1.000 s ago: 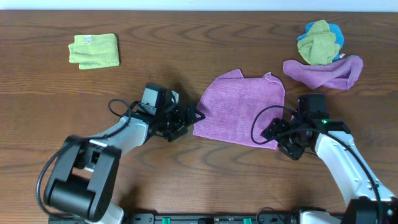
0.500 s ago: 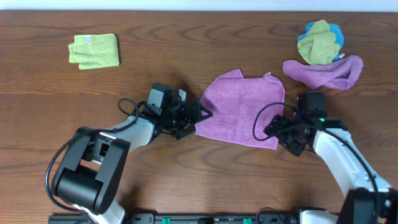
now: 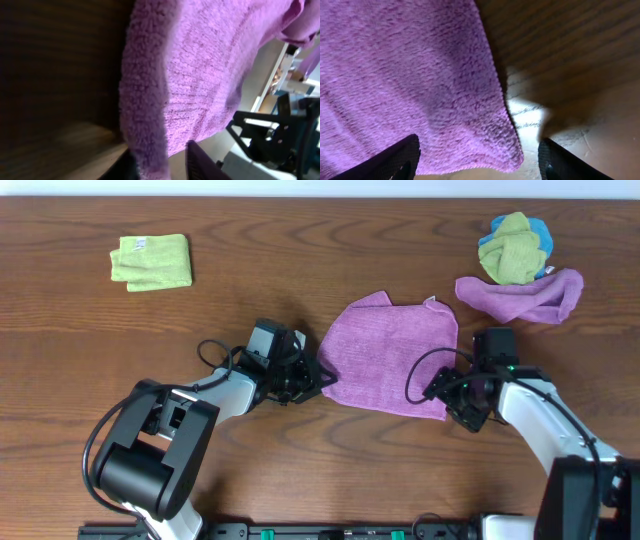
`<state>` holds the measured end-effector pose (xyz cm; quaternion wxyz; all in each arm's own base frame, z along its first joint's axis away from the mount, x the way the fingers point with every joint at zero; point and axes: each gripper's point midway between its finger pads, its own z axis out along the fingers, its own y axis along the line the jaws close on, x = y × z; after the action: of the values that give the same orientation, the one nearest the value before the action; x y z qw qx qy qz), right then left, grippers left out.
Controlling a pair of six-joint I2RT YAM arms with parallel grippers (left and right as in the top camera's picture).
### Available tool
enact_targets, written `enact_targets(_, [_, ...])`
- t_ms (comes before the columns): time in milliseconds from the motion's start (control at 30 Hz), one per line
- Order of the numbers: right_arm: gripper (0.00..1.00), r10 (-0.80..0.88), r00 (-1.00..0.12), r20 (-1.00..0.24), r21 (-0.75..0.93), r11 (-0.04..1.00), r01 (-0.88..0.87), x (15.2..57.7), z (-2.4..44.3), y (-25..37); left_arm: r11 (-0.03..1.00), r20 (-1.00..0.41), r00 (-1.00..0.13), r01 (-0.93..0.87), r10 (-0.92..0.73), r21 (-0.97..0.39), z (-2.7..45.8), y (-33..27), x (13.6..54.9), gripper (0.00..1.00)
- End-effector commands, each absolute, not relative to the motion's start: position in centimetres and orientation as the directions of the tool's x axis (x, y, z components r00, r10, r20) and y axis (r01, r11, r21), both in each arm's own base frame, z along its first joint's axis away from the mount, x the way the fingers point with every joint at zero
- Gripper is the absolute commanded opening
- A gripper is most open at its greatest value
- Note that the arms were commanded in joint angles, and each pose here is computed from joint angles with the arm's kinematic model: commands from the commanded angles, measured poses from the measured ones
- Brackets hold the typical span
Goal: Fold the cloth
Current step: 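Grasp the near corners of the cloth with both grippers, then lift the near edge with both grippers and fold it toward the far edge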
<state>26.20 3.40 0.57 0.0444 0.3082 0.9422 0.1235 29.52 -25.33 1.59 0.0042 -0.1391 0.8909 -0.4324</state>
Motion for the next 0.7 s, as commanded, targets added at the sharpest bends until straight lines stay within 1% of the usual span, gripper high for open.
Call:
enact_targets(0, [0.74, 0.612, -0.791, -0.006, 0.237, 0.770, 0.593, 26.2, -0.2, 2.8, 0.603, 0.113, -0.962, -0.246, -0.250, -0.759, 0.8, -25.1, 29.2, 0.15])
enact_targets(67, [0.72, 0.612, -0.791, -0.011, 0.240, 0.769, 0.592, 26.5, -0.5, 2.8, 0.601, 0.112, -0.962, -0.243, -0.247, -0.761, 0.9, -25.2, 29.2, 0.06])
enact_targets(300, [0.57, 0.618, -0.786, 0.030, 0.228, 0.761, 0.607, 26.6, -2.6, 3.1, 0.575, 0.094, -0.969, -0.212, -0.229, -0.790, 1.7, -25.7, 29.6, 0.06])
enact_targets(367, [0.48, 0.615, -0.787, 0.048, 0.242, 0.758, 0.606, 26.7, -3.1, 3.5, 0.575, 0.094, -0.969, -0.213, -0.229, -0.790, 1.7, -25.7, 29.6, 0.06])
enact_targets(400, [0.43, 0.613, -0.788, 0.051, 0.247, 0.757, 0.605, 26.8, -3.3, 3.6, 0.574, 0.094, -0.969, -0.213, -0.230, -0.790, 1.7, -25.7, 29.6, 0.06])
enact_targets(433, [0.33, 0.613, -0.788, 0.047, 0.251, 0.757, 0.604, 27.0, -3.4, 3.6, 0.573, 0.092, -0.968, -0.213, -0.233, -0.791, 1.7, -25.6, 29.7, 0.06])
enact_targets(467, [0.21, 0.612, -0.789, 0.040, 0.261, 0.756, 0.600, 27.3, -3.4, 3.7, 0.572, 0.090, -0.967, -0.214, -0.237, -0.792, 1.7, -25.5, 29.8, 0.06])
enact_targets(533, [0.01, 0.610, -0.792, 0.019, 0.297, 0.753, 0.587, 28.2, -3.1, 3.9, 0.561, 0.082, -0.966, -0.211, -0.246, -0.800, 1.9, -25.2, 30.3, 0.06])
enact_targets(667, [0.01, 0.589, -0.808, -0.024, 0.461, 0.724, 0.514, 31.6, -1.4, 5.9, 0.518, 0.050, -0.963, -0.186, -0.265, -0.835, 3.0, -24.5, 32.0, 0.06])
